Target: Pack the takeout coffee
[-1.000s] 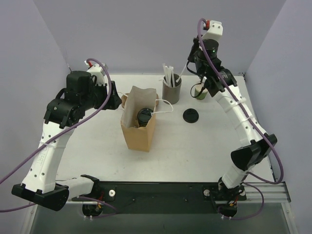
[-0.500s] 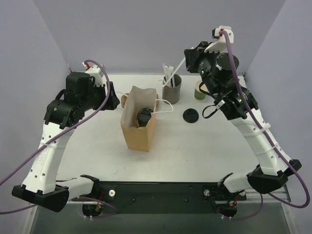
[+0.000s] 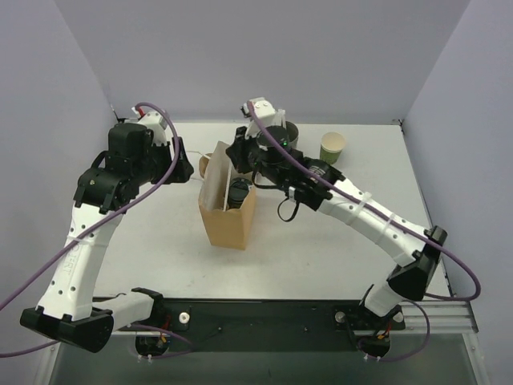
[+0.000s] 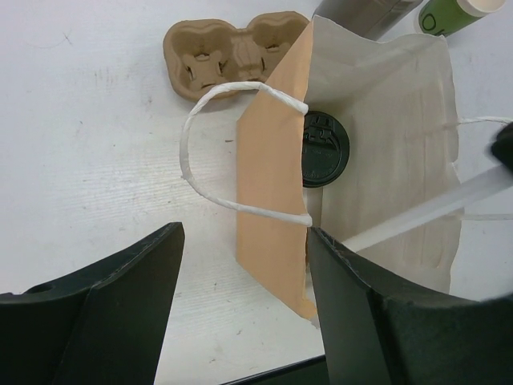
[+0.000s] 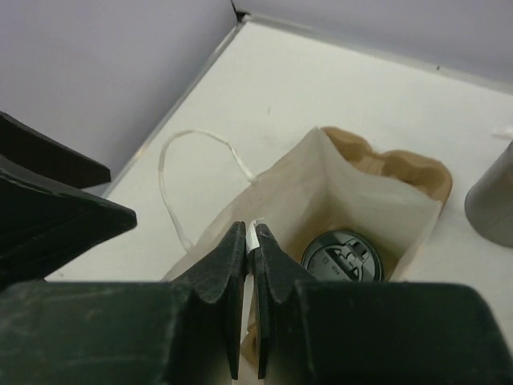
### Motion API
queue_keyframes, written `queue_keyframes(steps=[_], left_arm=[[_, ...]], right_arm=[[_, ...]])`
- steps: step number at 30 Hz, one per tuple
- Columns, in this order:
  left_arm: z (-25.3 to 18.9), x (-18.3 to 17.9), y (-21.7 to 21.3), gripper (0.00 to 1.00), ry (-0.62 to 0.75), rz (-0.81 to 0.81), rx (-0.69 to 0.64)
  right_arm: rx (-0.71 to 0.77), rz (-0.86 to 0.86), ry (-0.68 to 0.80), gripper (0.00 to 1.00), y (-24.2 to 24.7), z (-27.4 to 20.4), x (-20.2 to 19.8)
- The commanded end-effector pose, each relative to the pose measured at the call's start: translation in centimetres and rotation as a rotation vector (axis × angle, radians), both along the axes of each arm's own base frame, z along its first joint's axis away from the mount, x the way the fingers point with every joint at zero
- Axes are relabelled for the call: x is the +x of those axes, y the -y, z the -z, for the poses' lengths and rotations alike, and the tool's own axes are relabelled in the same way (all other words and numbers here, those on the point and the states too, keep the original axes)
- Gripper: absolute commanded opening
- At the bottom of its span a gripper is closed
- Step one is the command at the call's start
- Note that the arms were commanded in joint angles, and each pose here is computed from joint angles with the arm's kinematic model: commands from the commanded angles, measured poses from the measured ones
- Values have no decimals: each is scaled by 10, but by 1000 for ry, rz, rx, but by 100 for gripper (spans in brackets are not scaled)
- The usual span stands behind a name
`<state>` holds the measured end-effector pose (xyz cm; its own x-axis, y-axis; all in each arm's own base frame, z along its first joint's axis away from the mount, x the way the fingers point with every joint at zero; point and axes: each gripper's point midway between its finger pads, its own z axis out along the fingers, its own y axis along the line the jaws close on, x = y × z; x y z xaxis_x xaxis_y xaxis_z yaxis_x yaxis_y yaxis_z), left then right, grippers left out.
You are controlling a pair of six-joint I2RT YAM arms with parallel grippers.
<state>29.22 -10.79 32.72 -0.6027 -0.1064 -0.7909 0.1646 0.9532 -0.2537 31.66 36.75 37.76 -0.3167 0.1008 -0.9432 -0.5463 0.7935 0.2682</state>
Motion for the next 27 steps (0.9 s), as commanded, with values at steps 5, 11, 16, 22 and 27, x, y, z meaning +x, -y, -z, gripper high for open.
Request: queue_keyframes(steps=[5, 11, 16, 22, 27], left_arm=[[-17, 4, -3, 74, 78, -16, -29], [-15, 5, -3, 74, 78, -13, -32], [-13, 4, -3, 74, 73, -8, -32], [-13, 5, -4, 75, 73, -11, -32], [-13, 7, -2, 75, 71, -3, -40]], right_arm=[[-31, -65, -105, 0, -42, 53, -11], [-64, -73, -139, 0, -49, 74, -19], [-88, -66, -150, 4, -50, 83, -23], [-100, -34, -147, 18, -43, 83, -21], [-109, -21, -142, 29, -37, 81, -22]])
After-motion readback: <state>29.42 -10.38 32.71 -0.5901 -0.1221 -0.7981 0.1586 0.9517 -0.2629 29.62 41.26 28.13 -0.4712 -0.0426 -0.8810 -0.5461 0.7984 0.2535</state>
